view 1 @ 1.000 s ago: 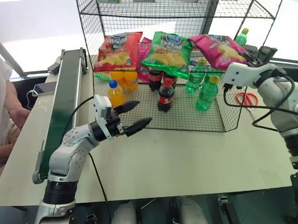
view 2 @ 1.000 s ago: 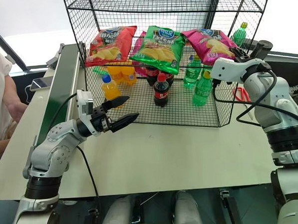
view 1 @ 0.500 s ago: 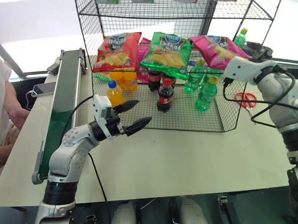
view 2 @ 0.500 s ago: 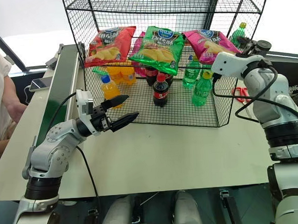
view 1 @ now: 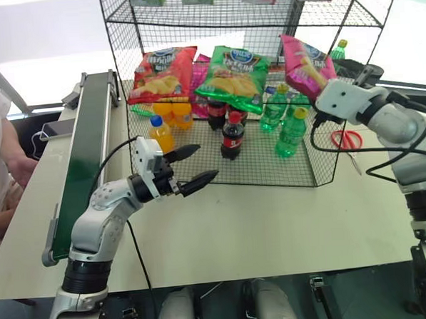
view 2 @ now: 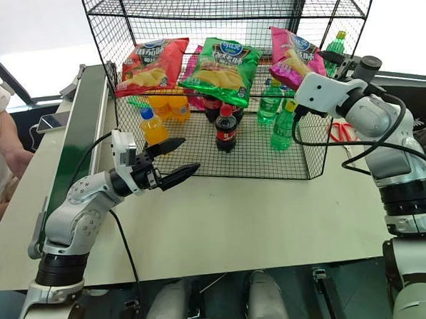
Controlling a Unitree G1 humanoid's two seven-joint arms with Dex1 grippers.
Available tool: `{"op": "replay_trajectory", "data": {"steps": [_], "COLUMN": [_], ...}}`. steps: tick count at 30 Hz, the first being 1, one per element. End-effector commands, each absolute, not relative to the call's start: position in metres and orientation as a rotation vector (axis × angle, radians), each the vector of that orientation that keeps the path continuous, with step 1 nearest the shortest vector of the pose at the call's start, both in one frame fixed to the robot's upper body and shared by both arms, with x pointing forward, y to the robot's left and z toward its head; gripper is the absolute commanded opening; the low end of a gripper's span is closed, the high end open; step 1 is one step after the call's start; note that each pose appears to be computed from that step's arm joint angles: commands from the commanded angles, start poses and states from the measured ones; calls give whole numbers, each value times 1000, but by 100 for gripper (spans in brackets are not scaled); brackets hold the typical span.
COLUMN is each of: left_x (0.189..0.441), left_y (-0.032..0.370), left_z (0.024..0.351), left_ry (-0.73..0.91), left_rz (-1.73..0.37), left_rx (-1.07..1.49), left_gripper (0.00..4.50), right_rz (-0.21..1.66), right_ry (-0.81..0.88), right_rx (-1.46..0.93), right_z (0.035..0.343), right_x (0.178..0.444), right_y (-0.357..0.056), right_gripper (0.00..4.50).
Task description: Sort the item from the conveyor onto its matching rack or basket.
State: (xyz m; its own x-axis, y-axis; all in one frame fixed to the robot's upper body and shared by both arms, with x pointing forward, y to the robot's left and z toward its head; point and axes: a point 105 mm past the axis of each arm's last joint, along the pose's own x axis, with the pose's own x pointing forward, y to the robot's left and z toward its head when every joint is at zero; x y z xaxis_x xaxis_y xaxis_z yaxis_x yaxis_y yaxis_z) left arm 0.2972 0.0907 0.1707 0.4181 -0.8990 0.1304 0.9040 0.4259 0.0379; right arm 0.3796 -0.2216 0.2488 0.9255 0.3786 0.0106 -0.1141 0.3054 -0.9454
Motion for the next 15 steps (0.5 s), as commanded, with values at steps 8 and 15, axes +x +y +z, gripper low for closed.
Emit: {"op": "replay_trajectory", "data": {"steps": [8,15], "left_x": [296,296], "left_y": [91,91], "left_z": [178,177], "left_ry": [-183,-181], "left_rz": [-1137,-1132], "left_rx": [14,15], "left_gripper": [450,450], "right_rz": [346,339], "right_ry": [-315,-335], "right_rx": [-1203,-1320], "right_z": [252,259], "right_x": [375,380], "right_y": [-218,-221], "right_gripper": [166,7]}}
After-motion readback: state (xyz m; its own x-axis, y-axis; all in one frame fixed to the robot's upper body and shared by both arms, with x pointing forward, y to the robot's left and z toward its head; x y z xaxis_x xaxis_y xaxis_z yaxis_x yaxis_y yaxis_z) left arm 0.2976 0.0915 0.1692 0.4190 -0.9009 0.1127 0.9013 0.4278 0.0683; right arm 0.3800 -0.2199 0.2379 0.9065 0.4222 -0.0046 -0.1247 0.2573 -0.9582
